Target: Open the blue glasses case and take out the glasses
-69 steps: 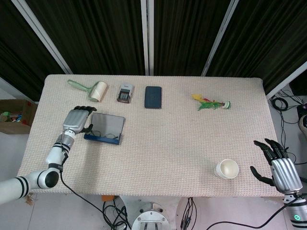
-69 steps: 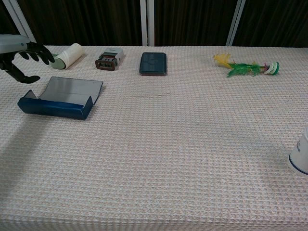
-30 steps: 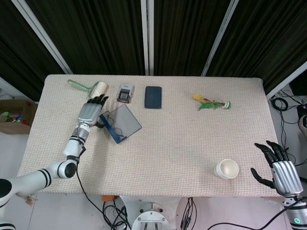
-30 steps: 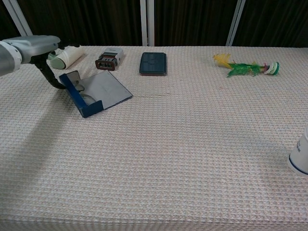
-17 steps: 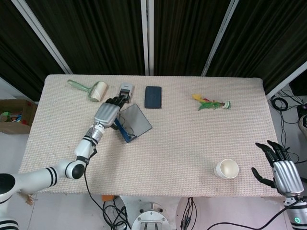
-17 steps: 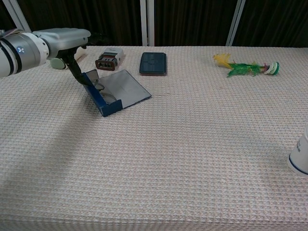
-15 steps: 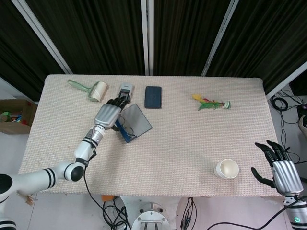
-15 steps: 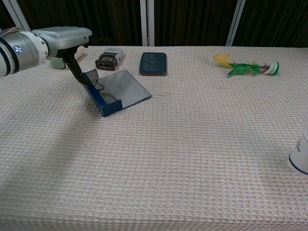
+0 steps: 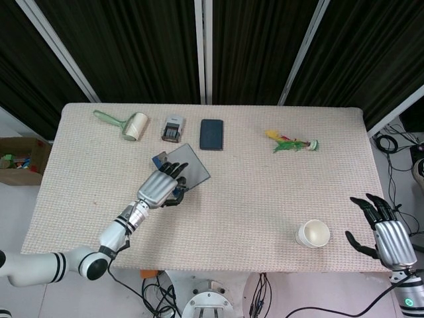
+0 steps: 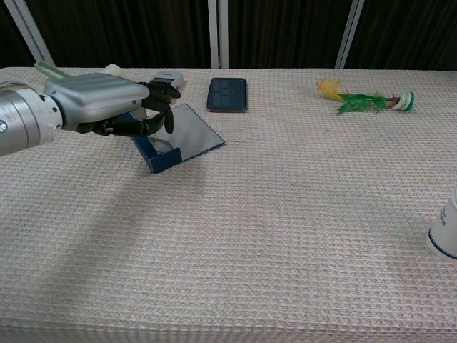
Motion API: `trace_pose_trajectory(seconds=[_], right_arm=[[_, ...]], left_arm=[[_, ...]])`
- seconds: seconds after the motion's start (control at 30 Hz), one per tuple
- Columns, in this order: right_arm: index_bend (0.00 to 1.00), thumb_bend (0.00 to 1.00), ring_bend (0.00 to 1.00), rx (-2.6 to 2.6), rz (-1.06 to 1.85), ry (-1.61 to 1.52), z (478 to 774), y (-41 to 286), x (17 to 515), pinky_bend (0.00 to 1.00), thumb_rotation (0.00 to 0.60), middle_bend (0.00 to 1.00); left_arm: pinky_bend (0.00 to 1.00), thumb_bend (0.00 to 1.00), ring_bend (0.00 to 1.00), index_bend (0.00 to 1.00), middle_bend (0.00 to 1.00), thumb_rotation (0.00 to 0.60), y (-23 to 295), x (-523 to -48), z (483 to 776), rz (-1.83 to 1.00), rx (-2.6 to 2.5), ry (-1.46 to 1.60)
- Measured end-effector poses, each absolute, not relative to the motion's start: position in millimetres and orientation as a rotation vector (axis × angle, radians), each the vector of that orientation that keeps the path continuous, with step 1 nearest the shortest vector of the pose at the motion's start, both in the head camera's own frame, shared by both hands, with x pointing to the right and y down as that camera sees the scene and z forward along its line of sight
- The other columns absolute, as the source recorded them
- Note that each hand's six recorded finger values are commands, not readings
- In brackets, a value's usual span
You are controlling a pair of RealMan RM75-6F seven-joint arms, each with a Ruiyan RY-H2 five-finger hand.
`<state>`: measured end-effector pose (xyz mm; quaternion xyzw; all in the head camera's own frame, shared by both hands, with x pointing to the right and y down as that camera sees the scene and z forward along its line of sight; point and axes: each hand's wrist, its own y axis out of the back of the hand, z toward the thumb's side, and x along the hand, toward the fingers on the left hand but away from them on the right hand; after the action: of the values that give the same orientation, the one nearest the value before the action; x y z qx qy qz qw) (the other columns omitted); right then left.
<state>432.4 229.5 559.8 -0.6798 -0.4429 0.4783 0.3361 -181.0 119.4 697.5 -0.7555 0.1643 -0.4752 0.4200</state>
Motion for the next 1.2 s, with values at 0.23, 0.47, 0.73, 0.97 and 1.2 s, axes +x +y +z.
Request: trace_pose_trajectory(seconds=[0.23,0.47,0.73,0.97,1.2], right_arm=[[0.18,0.25,0.07,-1.779,1.246,-1.152,561.1,229.9,432.0,0.14,0.6,0.24],[0.18,0.25,0.07,-1.781,1.242,-1.151,560.7,229.8,431.0,0.14,0.6,0.24],[0.18,0.24,0.07,-1.789,1.237,-1.146,561.3,229.7,429.2,0.14,0.6,0.24],[0.18,0.24,0.07,-1.794,1.226,-1.143,561.0,229.2,426.5,0.14,0.6,0.24],[0.18,0.24,0.07,-1.79,1.223,-1.145,559.8,230.5,425.4,0.14,0.6,0.24]], left_arm=[[0.12,0.58,0.05,0.33,0.02,0.0,125.3,-182.3,708.8,-1.229,-1.89,0.401],[0.12,0.58,0.05,0.33,0.02,0.0,129.8,-180.7,717.1,-1.246,-1.903,0.392],[0.12,0.58,0.05,0.36,0.02,0.0,132.3,-199.7,712.7,-1.294,-1.842,0.372],[0.12,0.58,0.05,0.37,0.02,0.0,135.1,-241.0,706.2,-1.398,-1.745,0.339],[0.12,0.58,0.05,0.37,0.02,0.0,124.5,-273.7,711.3,-1.504,-1.663,0.351]])
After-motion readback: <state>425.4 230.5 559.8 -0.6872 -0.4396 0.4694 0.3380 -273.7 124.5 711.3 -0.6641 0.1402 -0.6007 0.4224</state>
